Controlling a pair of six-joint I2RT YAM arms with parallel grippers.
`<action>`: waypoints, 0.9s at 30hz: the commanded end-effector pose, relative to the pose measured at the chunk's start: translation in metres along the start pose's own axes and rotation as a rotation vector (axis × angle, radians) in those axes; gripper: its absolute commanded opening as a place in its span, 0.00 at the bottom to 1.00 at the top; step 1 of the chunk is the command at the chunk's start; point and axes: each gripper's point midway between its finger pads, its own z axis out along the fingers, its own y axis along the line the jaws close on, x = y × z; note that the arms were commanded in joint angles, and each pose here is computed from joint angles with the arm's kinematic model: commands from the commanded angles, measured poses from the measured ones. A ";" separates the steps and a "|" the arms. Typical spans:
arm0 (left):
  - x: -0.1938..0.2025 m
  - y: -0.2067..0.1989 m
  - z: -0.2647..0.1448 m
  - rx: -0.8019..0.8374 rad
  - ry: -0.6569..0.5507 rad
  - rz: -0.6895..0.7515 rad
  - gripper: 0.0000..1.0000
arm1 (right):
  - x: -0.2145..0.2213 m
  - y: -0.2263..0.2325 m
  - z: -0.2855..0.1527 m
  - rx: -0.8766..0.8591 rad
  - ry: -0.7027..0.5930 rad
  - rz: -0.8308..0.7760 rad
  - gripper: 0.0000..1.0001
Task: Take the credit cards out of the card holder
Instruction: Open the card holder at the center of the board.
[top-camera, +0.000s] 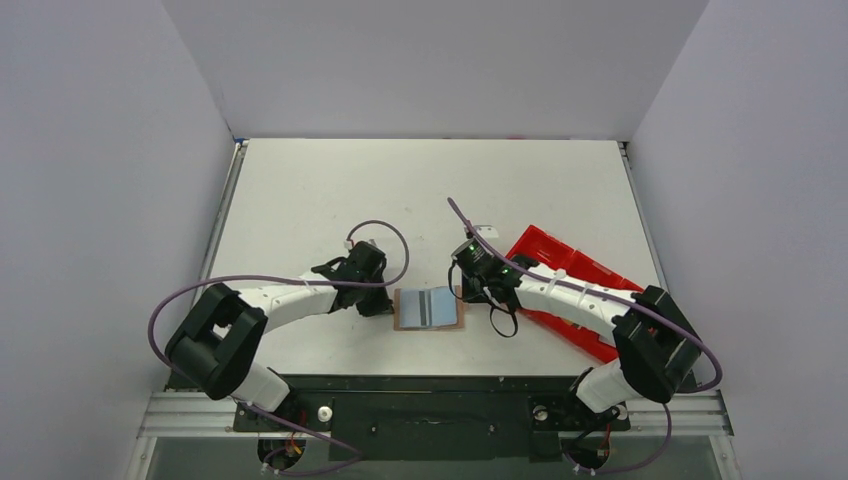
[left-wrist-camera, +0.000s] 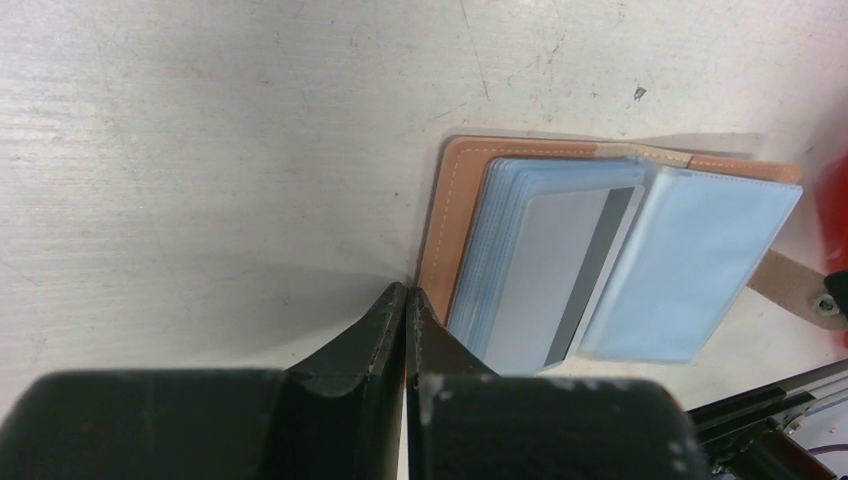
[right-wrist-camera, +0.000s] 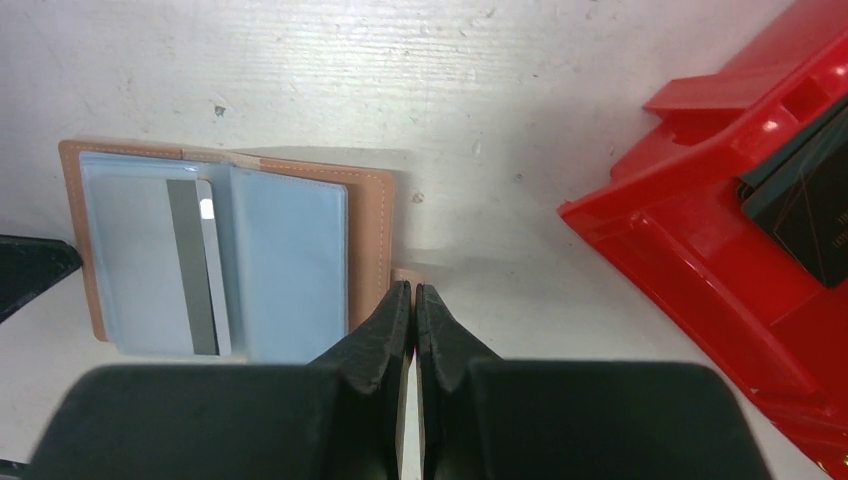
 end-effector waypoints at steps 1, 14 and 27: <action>-0.005 0.001 -0.014 0.008 -0.035 0.003 0.00 | -0.018 0.022 0.010 -0.063 -0.053 -0.002 0.00; -0.011 0.001 -0.027 0.014 -0.074 0.001 0.00 | -0.052 0.024 -0.034 -0.090 -0.151 0.034 0.40; -0.023 -0.018 -0.030 0.046 -0.083 0.033 0.00 | -0.041 0.081 -0.043 -0.276 -0.104 0.061 0.46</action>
